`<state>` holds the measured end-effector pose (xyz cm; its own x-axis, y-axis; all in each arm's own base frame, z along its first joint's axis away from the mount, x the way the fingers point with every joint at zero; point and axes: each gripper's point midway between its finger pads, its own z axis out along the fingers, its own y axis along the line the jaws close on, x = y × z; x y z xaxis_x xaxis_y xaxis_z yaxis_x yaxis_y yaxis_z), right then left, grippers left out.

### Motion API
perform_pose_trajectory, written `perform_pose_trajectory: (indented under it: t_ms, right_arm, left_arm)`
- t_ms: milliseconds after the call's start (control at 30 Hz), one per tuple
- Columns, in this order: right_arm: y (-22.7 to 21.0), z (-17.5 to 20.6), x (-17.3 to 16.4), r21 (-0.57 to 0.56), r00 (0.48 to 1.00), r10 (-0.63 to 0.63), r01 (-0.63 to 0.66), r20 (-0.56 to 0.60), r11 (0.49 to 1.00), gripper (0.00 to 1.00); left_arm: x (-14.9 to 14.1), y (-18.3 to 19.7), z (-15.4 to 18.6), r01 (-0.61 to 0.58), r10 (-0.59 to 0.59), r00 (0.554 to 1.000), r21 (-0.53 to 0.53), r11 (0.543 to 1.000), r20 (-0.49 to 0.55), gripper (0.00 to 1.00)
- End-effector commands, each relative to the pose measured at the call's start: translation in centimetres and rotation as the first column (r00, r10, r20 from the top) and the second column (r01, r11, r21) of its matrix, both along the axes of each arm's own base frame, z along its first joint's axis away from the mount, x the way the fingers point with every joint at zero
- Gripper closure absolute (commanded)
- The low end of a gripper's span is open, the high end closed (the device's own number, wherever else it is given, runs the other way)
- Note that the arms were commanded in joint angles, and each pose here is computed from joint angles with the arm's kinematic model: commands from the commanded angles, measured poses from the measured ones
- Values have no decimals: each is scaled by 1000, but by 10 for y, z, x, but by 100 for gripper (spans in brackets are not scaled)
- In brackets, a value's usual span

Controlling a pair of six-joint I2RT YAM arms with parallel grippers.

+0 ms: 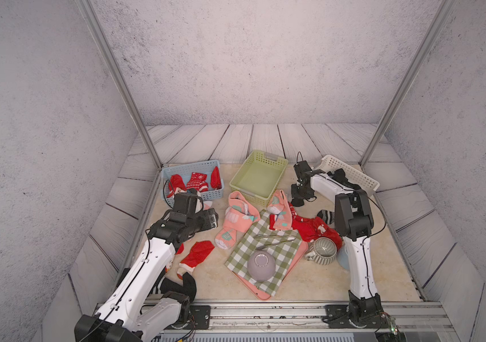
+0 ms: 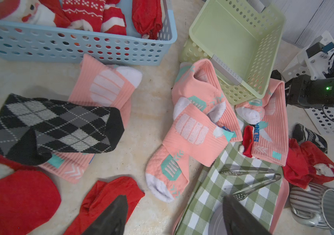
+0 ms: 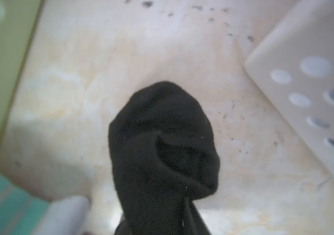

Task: Sort the socks into the basket by color
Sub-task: Pick up the sock from the center of the board, then place the sock in the bin.

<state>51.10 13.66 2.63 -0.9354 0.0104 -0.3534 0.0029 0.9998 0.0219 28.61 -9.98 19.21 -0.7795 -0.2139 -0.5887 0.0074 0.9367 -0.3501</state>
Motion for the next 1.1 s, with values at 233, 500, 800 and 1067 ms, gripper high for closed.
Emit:
perform_pose_trajectory:
  t_ms: [233, 500, 800, 1067]
  right_arm:
    - [-2, 85, -2, 21, 990, 9, -12, 144, 1000, 100]
    - [-27, 173, 1, -1, 954, -1, 2, 301, 1000, 100]
    - [-121, 154, 35, -57, 944, -154, 178, 293, 982, 100]
    - [-182, 105, 53, -98, 940, -253, 281, 227, 955, 98]
  left_arm:
    - [-4, 4, 2, -6, 6, 1000, 28, 1000, 2, 24]
    - [-8, 1, -4, 19, -18, 999, 45, 999, -27, 23]
    - [-12, -3, -16, 44, -40, 996, 54, 998, -80, 23]
    - [-23, -2, -39, 49, -35, 984, 78, 996, -174, 23]
